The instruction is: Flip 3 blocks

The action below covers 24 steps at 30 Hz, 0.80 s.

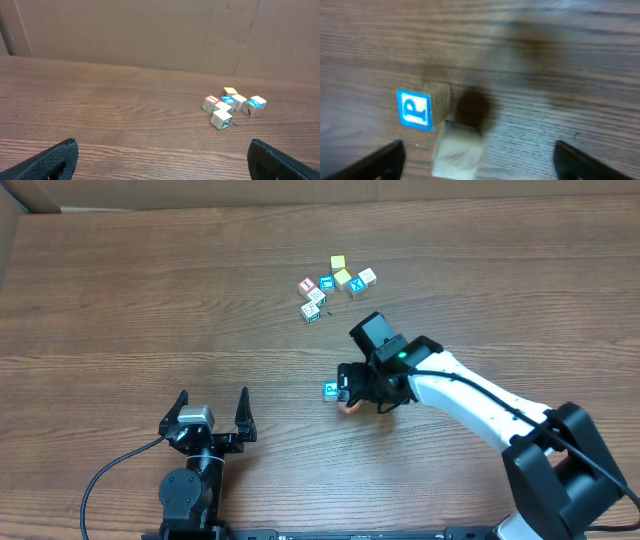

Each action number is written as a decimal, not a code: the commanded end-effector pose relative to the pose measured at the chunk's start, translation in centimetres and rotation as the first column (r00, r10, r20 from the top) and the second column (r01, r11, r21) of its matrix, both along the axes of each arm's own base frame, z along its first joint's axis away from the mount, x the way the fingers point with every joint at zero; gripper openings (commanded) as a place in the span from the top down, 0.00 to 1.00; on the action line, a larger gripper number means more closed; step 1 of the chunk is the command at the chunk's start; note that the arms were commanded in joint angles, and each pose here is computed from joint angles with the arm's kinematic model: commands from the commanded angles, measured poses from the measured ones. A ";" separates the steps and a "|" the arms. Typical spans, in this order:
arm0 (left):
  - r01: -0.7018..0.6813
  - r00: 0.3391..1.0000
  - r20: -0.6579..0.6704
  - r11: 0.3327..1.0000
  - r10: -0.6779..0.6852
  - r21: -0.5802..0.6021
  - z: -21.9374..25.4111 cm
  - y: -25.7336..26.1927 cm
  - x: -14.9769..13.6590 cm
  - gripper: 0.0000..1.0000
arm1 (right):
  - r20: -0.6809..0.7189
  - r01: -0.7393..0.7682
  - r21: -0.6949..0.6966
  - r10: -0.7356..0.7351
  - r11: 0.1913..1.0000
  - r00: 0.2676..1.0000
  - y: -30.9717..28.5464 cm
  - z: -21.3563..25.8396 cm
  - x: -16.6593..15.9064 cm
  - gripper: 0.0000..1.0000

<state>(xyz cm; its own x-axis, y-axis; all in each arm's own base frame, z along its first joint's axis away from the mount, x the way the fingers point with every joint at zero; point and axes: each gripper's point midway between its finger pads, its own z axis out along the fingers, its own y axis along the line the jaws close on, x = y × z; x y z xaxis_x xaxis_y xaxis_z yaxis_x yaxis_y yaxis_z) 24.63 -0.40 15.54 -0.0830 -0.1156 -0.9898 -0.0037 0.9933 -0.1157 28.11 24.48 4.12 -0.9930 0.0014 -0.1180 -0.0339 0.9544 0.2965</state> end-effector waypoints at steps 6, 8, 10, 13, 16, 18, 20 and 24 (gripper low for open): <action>0.016 1.000 0.007 1.000 -0.016 0.021 0.1 -0.3 0.0 0.00 | -0.016 0.009 0.024 -0.009 1.000 1.000 0.3 0.6 0.3 0.09; 0.016 1.000 0.007 1.000 -0.016 0.021 0.1 -0.3 0.0 0.00 | -0.043 0.007 0.037 -0.006 0.999 0.999 0.4 0.9 -0.1 0.18; 0.016 1.000 0.007 1.000 -0.016 0.021 0.1 -0.3 0.0 0.00 | -0.086 0.000 0.063 0.005 0.998 0.996 0.7 1.4 -0.9 0.28; 0.016 1.000 0.007 1.000 -0.016 0.021 0.1 -0.3 0.0 0.00 | -0.139 -0.019 0.126 0.036 0.992 0.990 1.8 2.0 -2.0 0.63; 0.016 1.000 0.007 1.000 -0.016 0.021 0.1 -0.3 0.0 0.00 | -0.174 -0.046 0.159 0.074 0.986 0.982 2.8 2.3 -3.3 0.95; 0.016 1.000 0.007 1.000 -0.016 0.021 0.1 -0.3 0.0 0.00 | -0.172 -0.068 0.154 0.094 0.986 0.981 3.3 2.2 -3.9 0.96; 0.016 1.000 0.007 1.000 -0.016 0.021 0.1 -0.3 0.0 0.00 | -0.156 -0.093 0.151 0.117 0.984 0.981 3.9 2.2 -4.3 0.96; 0.016 1.000 0.007 1.000 -0.016 0.021 0.1 -0.3 0.0 0.00 | -0.087 -0.152 0.120 0.163 0.981 0.983 5.4 2.0 -4.7 0.96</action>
<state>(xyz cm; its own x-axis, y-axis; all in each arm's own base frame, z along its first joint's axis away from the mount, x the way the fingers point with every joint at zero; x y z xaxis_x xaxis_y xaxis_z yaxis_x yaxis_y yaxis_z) 24.63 -0.40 15.54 -0.0830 -0.1156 -0.9898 -0.0037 0.9933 -0.1157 23.14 28.36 5.21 -0.9927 -0.1168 0.0309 -0.0941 0.9075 0.4094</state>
